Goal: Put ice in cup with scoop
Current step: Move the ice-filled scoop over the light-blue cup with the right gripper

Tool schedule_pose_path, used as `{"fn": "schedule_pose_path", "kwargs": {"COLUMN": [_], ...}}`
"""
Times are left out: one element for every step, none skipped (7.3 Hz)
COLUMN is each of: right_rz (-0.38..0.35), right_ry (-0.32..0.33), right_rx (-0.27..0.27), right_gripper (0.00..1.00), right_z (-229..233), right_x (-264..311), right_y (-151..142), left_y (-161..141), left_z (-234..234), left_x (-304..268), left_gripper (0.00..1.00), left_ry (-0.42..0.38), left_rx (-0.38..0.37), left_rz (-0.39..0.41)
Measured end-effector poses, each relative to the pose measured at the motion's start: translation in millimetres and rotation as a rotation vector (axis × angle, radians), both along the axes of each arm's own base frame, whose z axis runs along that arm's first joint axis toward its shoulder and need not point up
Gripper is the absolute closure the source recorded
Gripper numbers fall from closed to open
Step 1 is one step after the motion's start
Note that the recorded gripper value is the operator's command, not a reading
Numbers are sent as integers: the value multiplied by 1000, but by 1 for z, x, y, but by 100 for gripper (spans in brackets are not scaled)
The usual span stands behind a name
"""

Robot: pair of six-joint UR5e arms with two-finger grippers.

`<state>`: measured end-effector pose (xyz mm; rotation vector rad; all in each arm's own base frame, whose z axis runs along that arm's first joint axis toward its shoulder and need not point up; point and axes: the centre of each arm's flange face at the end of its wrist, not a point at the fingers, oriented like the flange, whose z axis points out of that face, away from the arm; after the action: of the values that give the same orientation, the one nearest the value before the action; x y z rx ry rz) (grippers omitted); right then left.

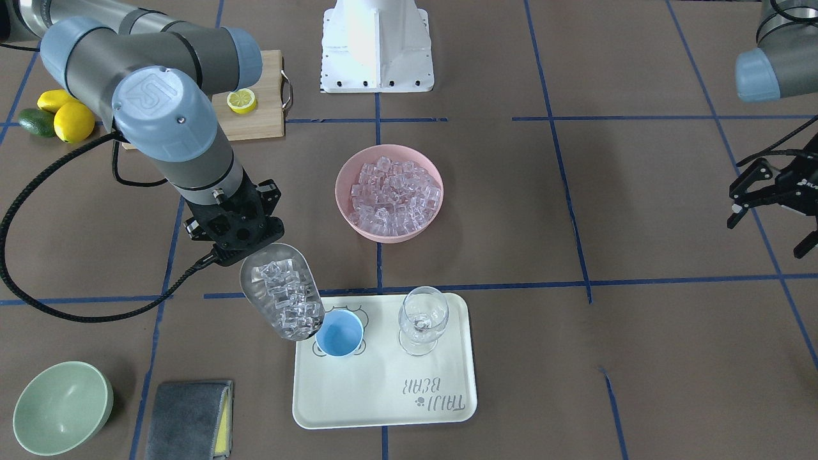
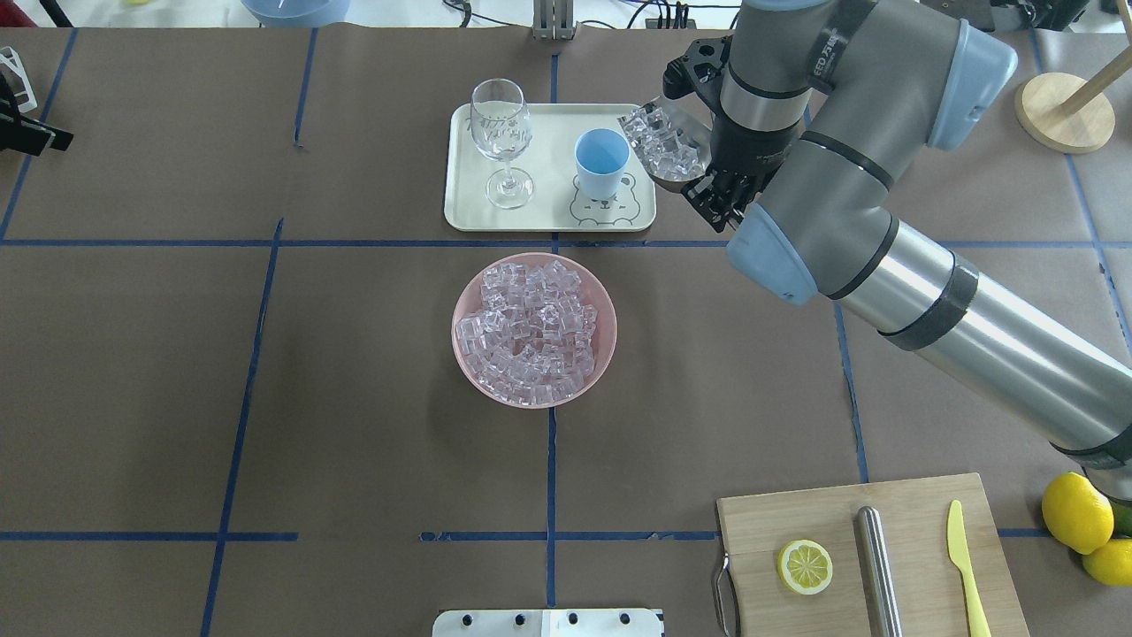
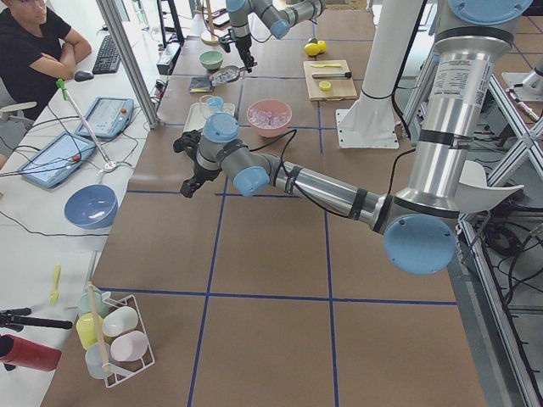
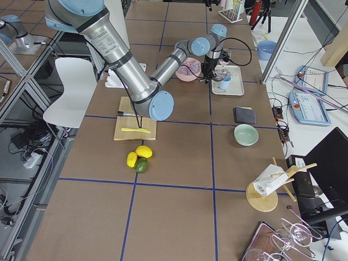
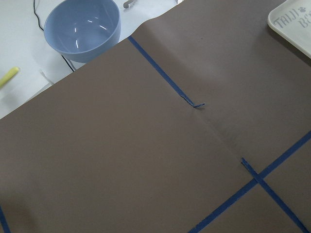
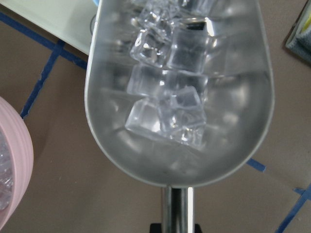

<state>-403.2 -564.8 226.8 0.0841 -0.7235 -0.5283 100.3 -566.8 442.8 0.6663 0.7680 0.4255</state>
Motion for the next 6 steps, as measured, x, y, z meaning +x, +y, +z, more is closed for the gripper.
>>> {"fn": "schedule_pose_path", "kwargs": {"right_rz": [-12, -18, -22, -25, -27, -28], "right_ry": [5, 11, 19, 26, 32, 38], "right_rx": [-36, -60, -76, -88, -96, -105], "right_gripper": [100, 100, 100, 100, 100, 100], "right_z": [-2, -5, -12, -18, -21, -21], "right_x": [-3, -7, -13, -20, -25, -28], "right_y": [2, 1, -3, -8, -11, -13], "left_y": [0, 1, 1, 1, 1, 1], "left_z": [-1, -1, 0, -1, 0, -1], "left_x": [-2, -2, -3, -3, -4, -4], "left_gripper": [0, 0, 0, 0, 0, 0], "left_ry": [-1, -1, -1, -1, -1, -1], "left_rx": [1, 1, 1, 1, 2, 2], "left_rz": [-2, -2, -3, -4, -5, -5]}}
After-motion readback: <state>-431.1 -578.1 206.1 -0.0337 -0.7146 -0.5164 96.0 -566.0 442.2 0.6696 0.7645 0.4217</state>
